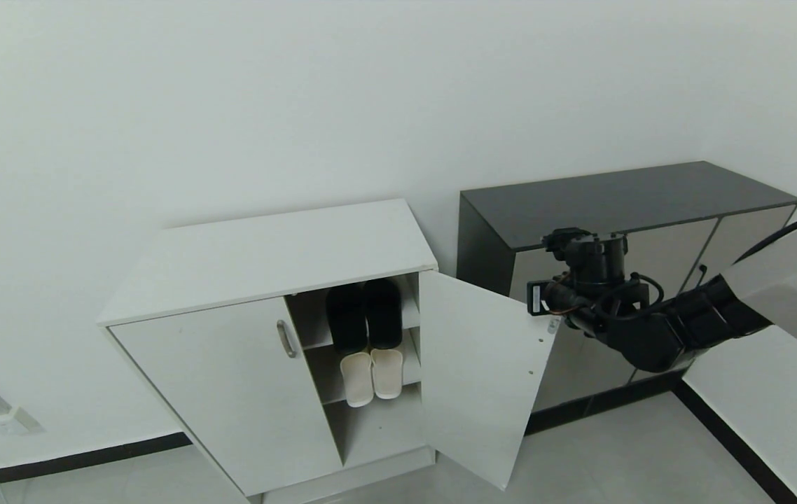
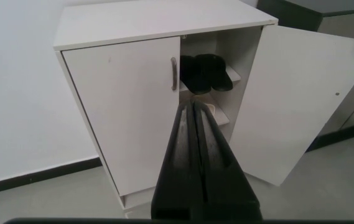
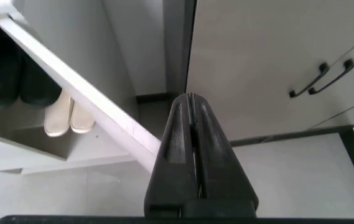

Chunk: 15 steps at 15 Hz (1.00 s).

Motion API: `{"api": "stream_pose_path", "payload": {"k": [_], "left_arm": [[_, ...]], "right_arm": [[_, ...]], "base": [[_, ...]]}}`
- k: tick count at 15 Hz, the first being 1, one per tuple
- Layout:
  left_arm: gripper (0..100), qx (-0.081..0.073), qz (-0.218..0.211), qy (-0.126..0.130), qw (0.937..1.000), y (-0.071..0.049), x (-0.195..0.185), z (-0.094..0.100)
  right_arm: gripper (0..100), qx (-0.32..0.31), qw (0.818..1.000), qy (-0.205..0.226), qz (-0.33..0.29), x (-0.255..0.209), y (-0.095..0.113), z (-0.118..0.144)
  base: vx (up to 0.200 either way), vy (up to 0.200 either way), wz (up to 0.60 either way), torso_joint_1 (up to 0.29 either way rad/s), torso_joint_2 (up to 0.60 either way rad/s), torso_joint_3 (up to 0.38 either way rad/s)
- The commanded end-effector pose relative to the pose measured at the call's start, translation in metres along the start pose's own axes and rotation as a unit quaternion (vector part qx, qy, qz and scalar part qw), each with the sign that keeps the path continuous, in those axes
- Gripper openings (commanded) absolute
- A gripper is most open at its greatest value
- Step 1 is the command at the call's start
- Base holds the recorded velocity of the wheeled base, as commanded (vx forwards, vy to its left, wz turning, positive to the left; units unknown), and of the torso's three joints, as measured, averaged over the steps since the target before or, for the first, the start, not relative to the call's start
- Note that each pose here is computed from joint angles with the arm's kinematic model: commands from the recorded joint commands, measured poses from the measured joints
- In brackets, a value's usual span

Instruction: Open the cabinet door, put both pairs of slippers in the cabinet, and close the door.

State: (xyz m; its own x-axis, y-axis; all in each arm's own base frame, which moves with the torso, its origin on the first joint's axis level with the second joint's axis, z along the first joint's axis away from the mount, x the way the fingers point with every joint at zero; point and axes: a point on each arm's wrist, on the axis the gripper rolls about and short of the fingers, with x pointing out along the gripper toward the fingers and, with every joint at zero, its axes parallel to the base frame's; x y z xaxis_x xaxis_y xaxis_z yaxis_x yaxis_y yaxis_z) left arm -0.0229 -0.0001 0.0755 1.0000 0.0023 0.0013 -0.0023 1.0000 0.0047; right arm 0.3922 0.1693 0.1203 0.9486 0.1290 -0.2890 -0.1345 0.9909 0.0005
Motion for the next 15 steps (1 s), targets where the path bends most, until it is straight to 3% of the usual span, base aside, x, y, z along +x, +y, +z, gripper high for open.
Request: {"api": "stream_pose_path", "payload": {"k": [1,15], "left_arm": [[0,0.0,0.0,0.001,1.0,0.0,0.0001,0.0],[0,0.0,0.0,0.001,1.0,0.0,0.0001,0.0]], "right_arm": [[0,-0.003,1.0,0.013,-0.001,0.0071,0.0005,-0.0109],[0,0.004,1.0,0.028,0.002,0.0009,0.0026,-0.0141]], "base": [[0.0,0.0,0.0,0.0,0.0,0.0],[0.0,0.0,0.0,0.0,0.0,0.0]]}}
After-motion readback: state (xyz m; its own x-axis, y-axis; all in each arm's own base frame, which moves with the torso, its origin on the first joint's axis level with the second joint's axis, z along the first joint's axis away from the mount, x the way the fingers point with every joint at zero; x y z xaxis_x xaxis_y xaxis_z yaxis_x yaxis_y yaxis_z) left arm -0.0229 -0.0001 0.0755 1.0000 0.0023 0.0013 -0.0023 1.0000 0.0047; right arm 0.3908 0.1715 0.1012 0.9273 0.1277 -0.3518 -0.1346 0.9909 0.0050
